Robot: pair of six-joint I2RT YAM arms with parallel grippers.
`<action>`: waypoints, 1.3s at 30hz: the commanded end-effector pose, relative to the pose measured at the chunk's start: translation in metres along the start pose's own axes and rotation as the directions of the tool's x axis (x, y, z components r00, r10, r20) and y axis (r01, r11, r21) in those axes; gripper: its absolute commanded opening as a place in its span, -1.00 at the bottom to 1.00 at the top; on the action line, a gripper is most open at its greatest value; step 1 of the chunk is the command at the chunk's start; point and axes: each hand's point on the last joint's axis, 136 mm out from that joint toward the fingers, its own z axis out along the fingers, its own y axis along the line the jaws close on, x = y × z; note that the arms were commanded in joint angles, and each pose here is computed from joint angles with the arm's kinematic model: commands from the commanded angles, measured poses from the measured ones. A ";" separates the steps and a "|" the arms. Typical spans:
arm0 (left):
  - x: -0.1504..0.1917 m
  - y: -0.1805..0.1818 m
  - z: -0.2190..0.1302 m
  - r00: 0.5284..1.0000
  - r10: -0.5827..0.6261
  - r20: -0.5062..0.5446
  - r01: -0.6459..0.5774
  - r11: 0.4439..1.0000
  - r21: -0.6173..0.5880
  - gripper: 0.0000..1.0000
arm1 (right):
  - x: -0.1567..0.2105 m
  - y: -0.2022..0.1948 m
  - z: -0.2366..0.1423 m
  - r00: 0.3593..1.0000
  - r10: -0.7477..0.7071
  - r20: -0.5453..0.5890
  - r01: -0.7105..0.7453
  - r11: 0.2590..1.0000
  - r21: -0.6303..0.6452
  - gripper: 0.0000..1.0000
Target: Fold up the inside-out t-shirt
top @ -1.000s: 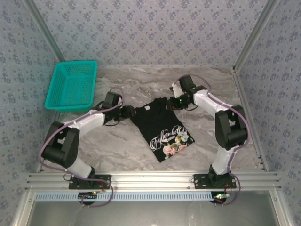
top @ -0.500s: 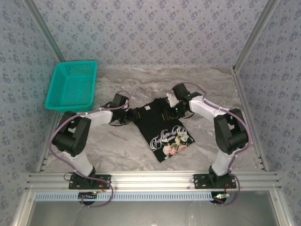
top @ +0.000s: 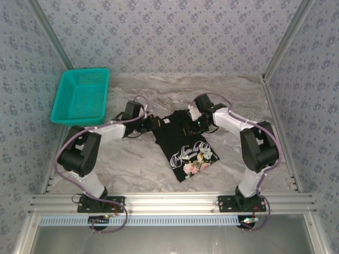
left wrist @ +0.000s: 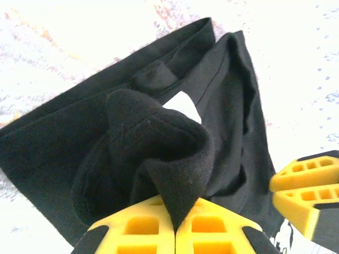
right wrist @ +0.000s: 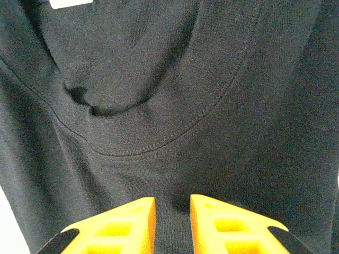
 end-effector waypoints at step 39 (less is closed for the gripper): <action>0.050 0.003 0.032 0.952 0.147 -0.267 -0.189 0.972 -0.142 0.19 | 0.133 -0.023 0.009 0.950 0.228 -0.215 -0.198 0.968 0.152 -0.38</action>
